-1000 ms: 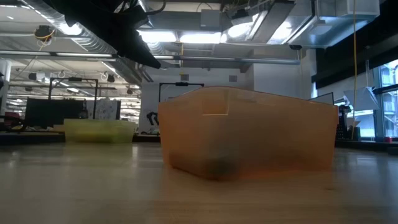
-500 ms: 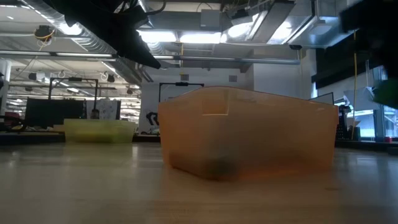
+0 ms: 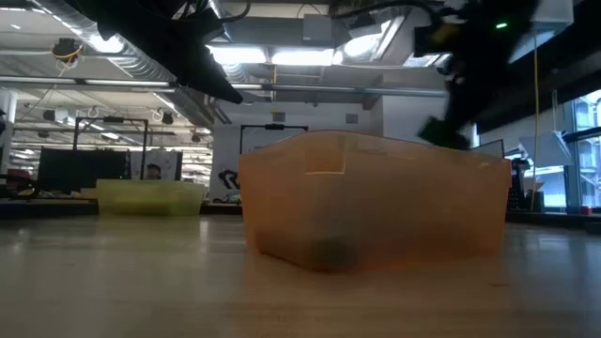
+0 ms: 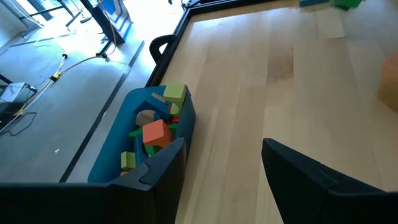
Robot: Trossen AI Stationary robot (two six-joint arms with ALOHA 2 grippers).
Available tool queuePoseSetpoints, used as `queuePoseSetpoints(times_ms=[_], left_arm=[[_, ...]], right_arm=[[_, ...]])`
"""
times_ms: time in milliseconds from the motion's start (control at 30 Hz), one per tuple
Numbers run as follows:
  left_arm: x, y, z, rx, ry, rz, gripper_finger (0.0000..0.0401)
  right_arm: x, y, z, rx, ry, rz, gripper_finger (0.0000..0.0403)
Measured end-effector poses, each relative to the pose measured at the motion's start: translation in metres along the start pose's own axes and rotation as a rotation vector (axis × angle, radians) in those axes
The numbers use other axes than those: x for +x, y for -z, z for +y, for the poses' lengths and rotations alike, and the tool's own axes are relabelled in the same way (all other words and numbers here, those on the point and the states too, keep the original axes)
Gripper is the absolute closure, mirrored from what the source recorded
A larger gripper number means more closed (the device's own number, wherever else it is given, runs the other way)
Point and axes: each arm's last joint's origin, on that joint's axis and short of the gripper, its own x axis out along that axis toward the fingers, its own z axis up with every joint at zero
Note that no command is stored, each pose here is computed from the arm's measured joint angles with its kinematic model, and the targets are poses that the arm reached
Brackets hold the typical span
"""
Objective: Sort blocks by size
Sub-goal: Put the green arch block into the blue bin
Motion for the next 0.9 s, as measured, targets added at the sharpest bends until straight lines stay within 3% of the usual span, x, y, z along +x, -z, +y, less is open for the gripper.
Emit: queuePoseSetpoints(times_ms=[633, 900], left_arm=[[0.000, 0.000, 0.000, -0.030, 0.000, 0.000, 0.0205], [0.000, 0.000, 0.000, -0.027, 0.000, -0.003, 0.0205]], right_arm=[[0.048, -0.105, -0.070, 0.174, 0.089, -0.596, 0.0363], [0.100, -0.124, -0.087, 0.217, 0.027, -0.660, 0.0362]])
